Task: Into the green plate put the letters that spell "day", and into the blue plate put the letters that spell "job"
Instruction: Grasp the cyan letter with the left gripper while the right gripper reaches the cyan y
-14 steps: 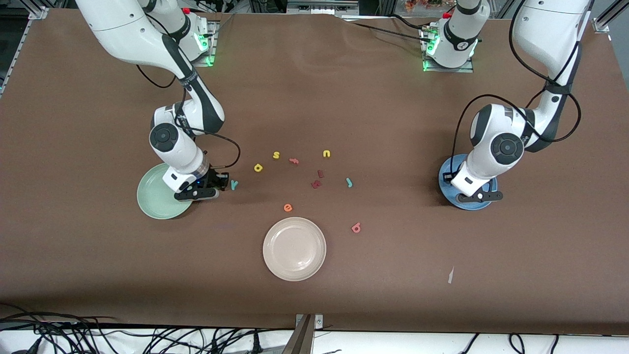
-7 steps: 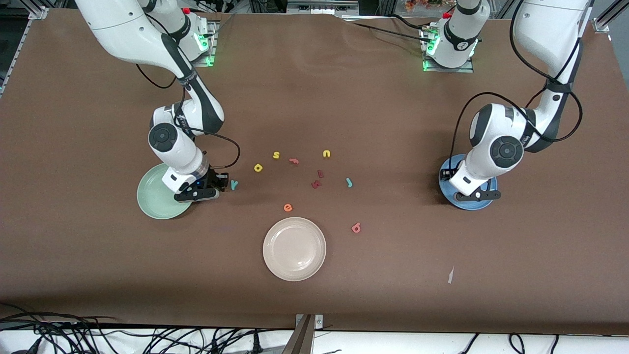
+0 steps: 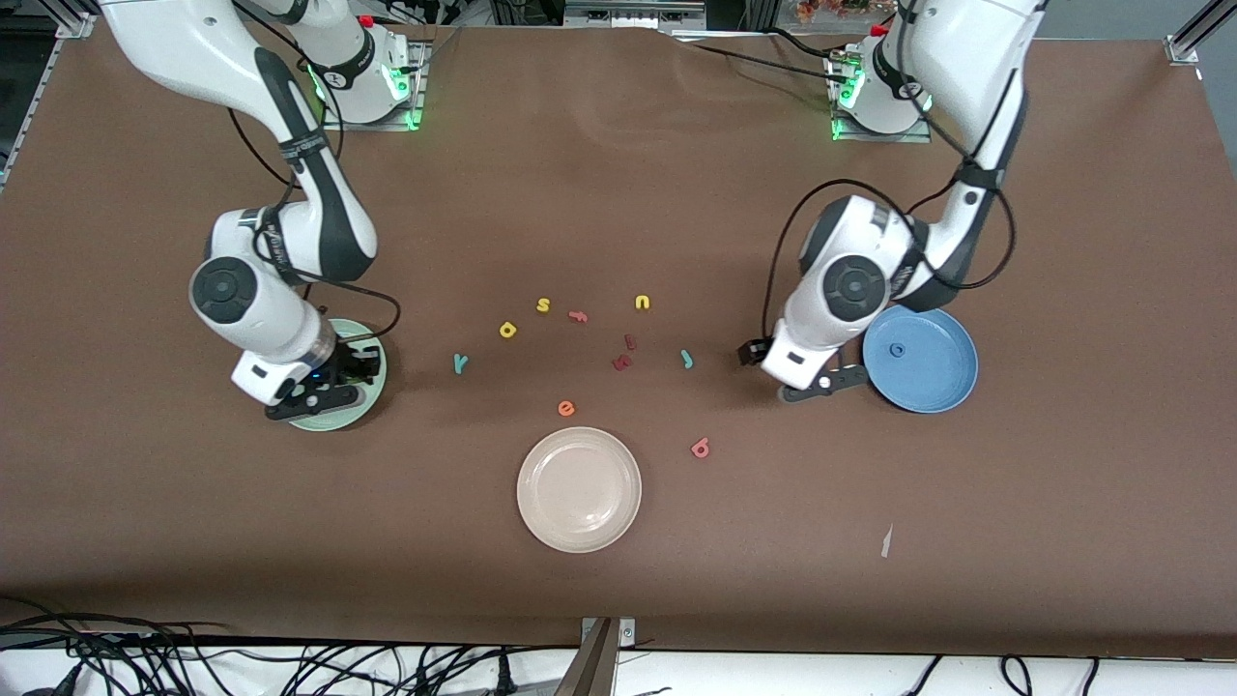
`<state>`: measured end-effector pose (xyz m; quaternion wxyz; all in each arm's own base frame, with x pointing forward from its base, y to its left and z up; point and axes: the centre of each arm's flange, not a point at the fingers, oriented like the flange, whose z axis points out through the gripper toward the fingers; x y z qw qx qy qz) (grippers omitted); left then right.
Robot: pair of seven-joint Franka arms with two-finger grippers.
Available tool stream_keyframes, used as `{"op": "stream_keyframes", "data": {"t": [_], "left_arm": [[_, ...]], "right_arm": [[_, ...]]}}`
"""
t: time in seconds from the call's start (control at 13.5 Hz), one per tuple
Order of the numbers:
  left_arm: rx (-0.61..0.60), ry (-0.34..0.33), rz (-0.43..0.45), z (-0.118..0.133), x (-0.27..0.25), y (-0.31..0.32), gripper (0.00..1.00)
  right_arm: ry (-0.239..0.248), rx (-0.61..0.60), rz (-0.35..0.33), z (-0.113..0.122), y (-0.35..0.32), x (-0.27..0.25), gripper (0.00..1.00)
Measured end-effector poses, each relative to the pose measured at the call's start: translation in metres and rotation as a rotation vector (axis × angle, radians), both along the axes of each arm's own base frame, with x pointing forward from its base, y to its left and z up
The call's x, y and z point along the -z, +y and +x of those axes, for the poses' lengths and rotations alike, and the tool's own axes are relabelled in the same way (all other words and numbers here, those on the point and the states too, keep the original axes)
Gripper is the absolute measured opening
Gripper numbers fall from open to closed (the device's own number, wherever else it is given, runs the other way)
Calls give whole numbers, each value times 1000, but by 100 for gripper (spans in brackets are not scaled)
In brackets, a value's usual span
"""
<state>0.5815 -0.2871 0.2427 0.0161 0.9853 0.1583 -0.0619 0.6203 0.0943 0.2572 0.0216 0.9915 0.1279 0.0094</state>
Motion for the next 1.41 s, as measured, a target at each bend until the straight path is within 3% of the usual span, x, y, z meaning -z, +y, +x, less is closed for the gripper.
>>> {"op": "stream_keyframes", "data": {"t": [0.3, 0.52, 0.81, 0.96, 1.18, 1.41], "left_arm": [[-71, -50, -60, -12, 21, -54, 100], [-130, -41, -48, -35, 45, -90, 96], [-178, -23, -25, -44, 70, -101, 88], [-209, -29, -24, -43, 75, -103, 71], [-229, -45, -34, -34, 69, -106, 36], [-232, -47, -34, -32, 69, -106, 11]], "right_arm": [[12, 14, -5, -2, -7, 5, 68], [5, 81, 24, -5, 26, 2, 68], [-6, 188, 63, -19, 105, -6, 68], [-2, 214, 64, -27, 127, -2, 68], [-15, 251, 69, -31, 143, 18, 68], [-41, 265, 82, -37, 155, 50, 68]]}}
